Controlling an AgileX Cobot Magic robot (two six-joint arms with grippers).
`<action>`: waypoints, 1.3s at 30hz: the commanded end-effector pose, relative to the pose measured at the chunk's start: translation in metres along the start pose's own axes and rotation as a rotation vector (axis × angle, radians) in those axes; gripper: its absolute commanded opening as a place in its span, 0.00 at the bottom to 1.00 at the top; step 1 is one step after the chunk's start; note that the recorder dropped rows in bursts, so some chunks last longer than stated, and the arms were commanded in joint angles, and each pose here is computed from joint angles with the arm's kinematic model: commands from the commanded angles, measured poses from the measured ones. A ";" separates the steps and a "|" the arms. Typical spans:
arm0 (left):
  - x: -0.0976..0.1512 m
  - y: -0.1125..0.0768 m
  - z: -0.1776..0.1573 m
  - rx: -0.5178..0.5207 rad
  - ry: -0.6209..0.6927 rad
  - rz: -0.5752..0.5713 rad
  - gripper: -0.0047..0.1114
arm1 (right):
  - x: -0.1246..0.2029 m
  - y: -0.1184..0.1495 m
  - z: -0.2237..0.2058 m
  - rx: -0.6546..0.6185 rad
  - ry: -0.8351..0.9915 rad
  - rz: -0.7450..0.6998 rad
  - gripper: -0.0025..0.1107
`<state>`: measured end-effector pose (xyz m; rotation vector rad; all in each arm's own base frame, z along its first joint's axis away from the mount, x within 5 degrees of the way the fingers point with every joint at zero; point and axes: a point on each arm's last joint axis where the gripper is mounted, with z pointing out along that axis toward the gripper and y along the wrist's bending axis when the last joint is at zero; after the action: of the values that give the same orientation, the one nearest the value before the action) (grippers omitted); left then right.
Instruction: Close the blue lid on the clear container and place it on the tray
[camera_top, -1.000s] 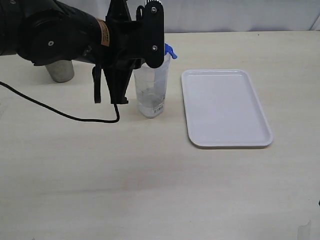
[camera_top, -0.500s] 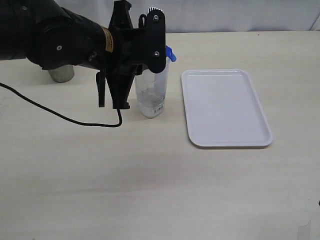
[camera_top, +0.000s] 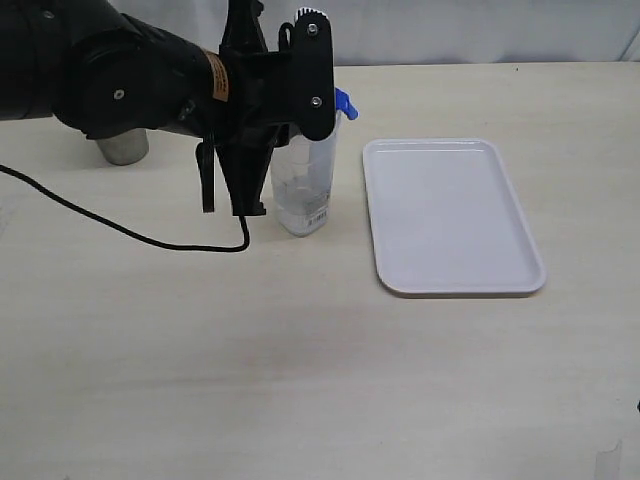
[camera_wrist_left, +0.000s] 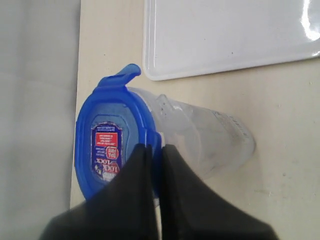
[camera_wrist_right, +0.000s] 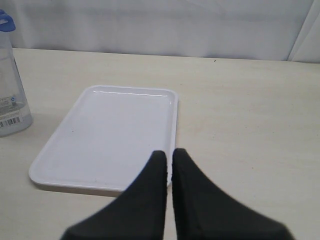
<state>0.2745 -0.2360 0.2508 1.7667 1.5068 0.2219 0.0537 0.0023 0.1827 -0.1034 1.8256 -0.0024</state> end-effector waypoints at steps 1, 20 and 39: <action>-0.004 -0.002 0.001 0.001 -0.019 -0.024 0.04 | 0.000 0.000 0.000 -0.003 -0.004 -0.003 0.06; -0.004 -0.002 0.001 -0.001 -0.021 0.010 0.04 | 0.000 0.000 0.000 -0.003 -0.004 -0.003 0.06; -0.002 -0.004 0.001 0.022 -0.001 0.033 0.04 | 0.000 0.000 0.000 -0.003 -0.004 -0.003 0.06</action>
<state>0.2737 -0.2356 0.2499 1.8081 1.4810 0.2370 0.0537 0.0023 0.1827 -0.1034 1.8256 -0.0024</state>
